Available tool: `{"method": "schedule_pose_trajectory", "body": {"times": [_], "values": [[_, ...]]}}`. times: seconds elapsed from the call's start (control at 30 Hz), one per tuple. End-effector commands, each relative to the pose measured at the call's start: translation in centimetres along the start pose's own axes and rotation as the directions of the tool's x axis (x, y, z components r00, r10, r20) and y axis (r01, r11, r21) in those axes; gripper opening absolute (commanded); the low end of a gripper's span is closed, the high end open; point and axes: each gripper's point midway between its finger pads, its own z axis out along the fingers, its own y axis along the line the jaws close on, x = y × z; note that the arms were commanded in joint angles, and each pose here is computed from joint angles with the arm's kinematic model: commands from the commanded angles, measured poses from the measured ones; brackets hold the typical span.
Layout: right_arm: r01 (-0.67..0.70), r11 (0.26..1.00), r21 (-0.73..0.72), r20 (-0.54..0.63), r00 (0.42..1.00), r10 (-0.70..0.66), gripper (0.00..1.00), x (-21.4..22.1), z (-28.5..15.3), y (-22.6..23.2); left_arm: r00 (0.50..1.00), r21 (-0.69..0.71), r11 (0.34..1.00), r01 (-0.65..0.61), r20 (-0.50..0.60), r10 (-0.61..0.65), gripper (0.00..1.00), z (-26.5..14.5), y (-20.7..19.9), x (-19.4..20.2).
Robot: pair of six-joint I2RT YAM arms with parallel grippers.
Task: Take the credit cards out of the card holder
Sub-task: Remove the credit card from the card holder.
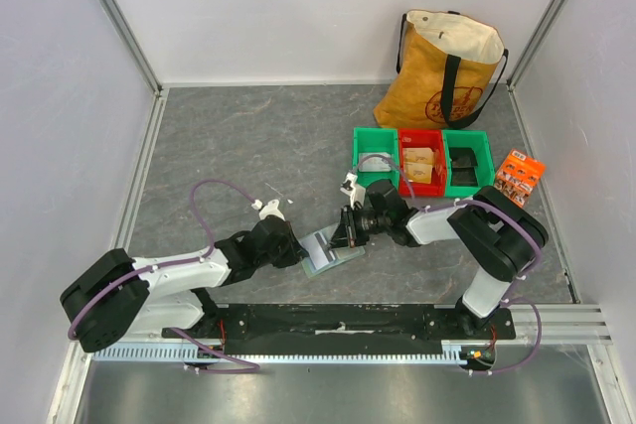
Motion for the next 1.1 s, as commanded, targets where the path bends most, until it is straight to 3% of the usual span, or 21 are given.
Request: {"method": "schedule_pose_trajectory", "body": {"times": [0.0,0.07,0.37,0.6,0.77,1.07], "values": [[0.017,0.996,-0.085,0.007,1.000,-0.016,0.08,-0.2,0.1,1.4,0.999,-0.137,0.991,-0.012,-0.040,0.007,0.05,0.0,3.9,1.7],[0.012,0.997,-0.082,0.007,1.000,-0.011,0.00,0.0,0.0,1.1,0.999,-0.139,0.990,-0.011,-0.039,0.005,0.05,0.0,4.0,1.7],[-0.041,0.998,-0.057,0.002,0.999,0.042,0.00,1.1,-0.8,-0.8,0.999,-0.153,0.988,-0.017,-0.042,0.010,0.04,0.1,4.4,1.8],[-0.073,0.995,-0.069,0.004,0.997,0.074,0.08,1.4,-1.2,-1.1,0.999,-0.157,0.987,-0.025,-0.045,0.018,0.04,0.2,4.3,1.8],[-0.078,0.993,-0.086,0.005,0.997,0.079,0.01,1.2,-1.1,-0.8,0.998,-0.157,0.987,-0.030,-0.054,0.022,0.03,0.3,4.2,1.9],[-0.093,0.996,0.004,0.015,0.996,0.093,0.00,1.6,-2.8,-3.0,0.999,-0.161,0.987,-0.028,-0.045,0.021,0.03,0.2,4.4,1.7]]}}
